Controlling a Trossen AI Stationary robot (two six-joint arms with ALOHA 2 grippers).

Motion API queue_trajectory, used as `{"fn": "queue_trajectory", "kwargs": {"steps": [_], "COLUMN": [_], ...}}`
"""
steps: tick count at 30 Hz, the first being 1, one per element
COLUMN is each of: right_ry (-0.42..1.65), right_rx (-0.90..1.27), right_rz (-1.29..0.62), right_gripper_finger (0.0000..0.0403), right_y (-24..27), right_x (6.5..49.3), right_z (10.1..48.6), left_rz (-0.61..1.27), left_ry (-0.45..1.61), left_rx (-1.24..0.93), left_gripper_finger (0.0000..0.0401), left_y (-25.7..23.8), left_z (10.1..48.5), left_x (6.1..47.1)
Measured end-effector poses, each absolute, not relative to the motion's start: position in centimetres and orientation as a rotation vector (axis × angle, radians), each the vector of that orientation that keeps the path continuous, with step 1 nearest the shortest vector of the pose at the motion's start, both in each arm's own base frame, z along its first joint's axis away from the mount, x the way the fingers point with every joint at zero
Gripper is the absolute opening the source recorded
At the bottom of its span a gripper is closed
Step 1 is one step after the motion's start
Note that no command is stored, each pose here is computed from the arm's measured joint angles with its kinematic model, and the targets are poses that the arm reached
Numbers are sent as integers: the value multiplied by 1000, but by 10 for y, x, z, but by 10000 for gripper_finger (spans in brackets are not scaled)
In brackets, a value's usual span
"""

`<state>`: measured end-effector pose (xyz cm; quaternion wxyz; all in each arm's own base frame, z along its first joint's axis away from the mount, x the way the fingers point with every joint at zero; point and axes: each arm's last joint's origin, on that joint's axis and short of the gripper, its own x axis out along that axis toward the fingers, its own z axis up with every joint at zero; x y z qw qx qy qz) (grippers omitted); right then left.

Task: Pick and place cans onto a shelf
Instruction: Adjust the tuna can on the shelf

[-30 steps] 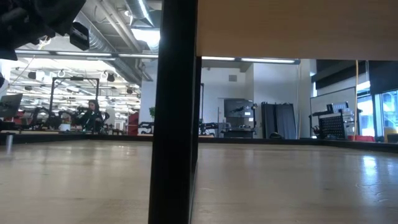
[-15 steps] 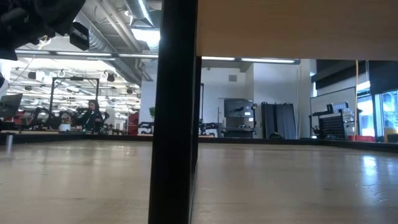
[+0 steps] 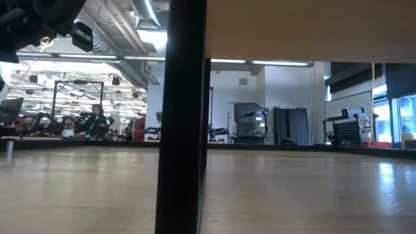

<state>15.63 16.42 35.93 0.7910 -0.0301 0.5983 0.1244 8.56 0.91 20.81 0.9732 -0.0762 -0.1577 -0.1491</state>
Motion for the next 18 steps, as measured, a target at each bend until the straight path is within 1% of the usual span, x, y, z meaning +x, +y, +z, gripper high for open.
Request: {"fn": "queue_trajectory", "kwargs": {"steps": [12,18], "right_ry": [1332,1344], "right_rx": [-154,-172], "right_rz": [228,230], "right_gripper_finger": [94,94], "right_y": [181,184], "right_x": [168,168], "right_z": [341,339], "left_rz": [-301,-301], "left_ry": [-318,-318], "left_rx": [-154,-154], "left_gripper_finger": [0,0], "left_y": [9,9], "left_z": [208,208], "left_x": [86,86]}}
